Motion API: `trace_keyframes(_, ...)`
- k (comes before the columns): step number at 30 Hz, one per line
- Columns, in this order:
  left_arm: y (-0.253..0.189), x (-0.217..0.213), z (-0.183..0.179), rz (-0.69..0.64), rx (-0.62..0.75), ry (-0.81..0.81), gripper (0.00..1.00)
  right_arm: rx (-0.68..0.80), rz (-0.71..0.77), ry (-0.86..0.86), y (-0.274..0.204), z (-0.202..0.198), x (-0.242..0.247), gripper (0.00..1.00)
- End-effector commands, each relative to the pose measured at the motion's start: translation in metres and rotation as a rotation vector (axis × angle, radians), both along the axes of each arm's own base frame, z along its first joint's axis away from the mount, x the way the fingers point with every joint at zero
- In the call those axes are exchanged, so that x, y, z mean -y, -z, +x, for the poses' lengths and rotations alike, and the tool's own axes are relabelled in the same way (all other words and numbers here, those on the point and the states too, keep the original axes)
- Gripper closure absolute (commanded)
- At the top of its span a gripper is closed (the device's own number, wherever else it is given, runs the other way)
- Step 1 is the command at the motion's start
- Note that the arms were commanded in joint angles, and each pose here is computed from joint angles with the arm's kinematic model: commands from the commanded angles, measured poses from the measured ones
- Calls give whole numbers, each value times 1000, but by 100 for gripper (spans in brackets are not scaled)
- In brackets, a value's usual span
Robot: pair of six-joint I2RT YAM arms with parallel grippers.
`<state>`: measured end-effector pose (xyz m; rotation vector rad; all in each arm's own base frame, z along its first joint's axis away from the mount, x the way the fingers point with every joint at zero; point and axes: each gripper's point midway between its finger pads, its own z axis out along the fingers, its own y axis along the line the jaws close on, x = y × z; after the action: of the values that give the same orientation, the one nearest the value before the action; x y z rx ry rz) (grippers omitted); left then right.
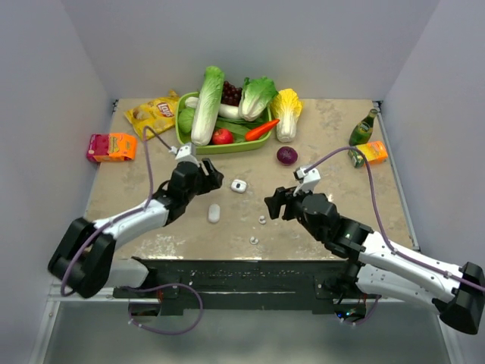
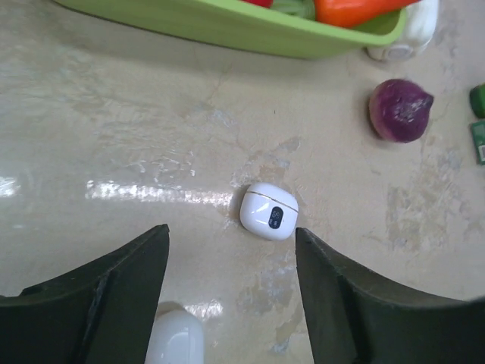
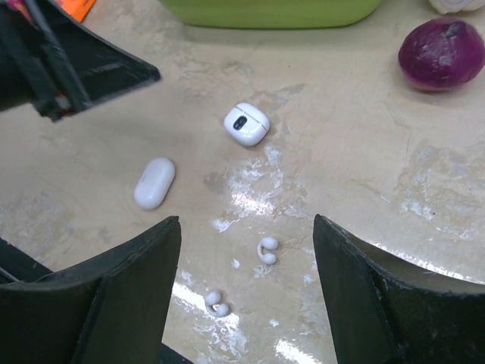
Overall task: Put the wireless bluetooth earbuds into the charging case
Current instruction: Place the charging case at the center of the board.
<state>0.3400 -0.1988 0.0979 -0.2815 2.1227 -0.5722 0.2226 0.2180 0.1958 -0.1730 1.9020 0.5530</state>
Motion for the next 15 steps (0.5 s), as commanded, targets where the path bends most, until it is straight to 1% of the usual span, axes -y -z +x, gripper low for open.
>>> trace_keyframes(1, -7, -43, -33, 4, 44, -126, 31, -11, 33, -53, 9, -2, -16, 27)
trace_keyframes(2, -6, -45, -40, 1, 52, -117, 35, -18, 27, -60, 12, -3, -17, 28)
trace_keyframes(3, -4, -48, -47, 0, 50, -115, 42, -33, 23, -68, 18, -4, -17, 28)
trace_keyframes(4, -3, -52, -57, -11, 55, -110, 47, -22, 39, -76, 15, -4, -20, 29)
trace_keyframes(5, 3, -54, -65, -7, 38, -105, 64, -31, 33, -78, 21, -5, -20, 29)
trace_keyframes(6, 7, -57, -69, -18, 31, -112, 76, -26, 46, -82, 20, -5, -22, 30)
trace_keyframes(7, 15, -61, -77, -19, 25, -117, 83, -30, 49, -95, 22, -6, -24, 32)
trace_keyframes(8, 20, -63, -80, -22, 18, -126, 97, -36, 50, -103, 24, -7, -26, 33)
trace_keyframes(9, 26, -65, -82, -26, 9, -137, 100, -44, 50, -111, 28, -7, -30, 34)
trace_keyframes(12, 49, -72, -88, 10, -45, -165, 100, -69, 43, -149, 33, -9, -40, 37)
trace_keyframes(13, 61, -74, -91, 30, -82, -169, 100, -77, 44, -160, 35, -10, -42, 38)
trace_keyframes(15, 71, -70, -93, 31, -112, -157, 100, -84, 44, -169, 35, -12, -43, 38)
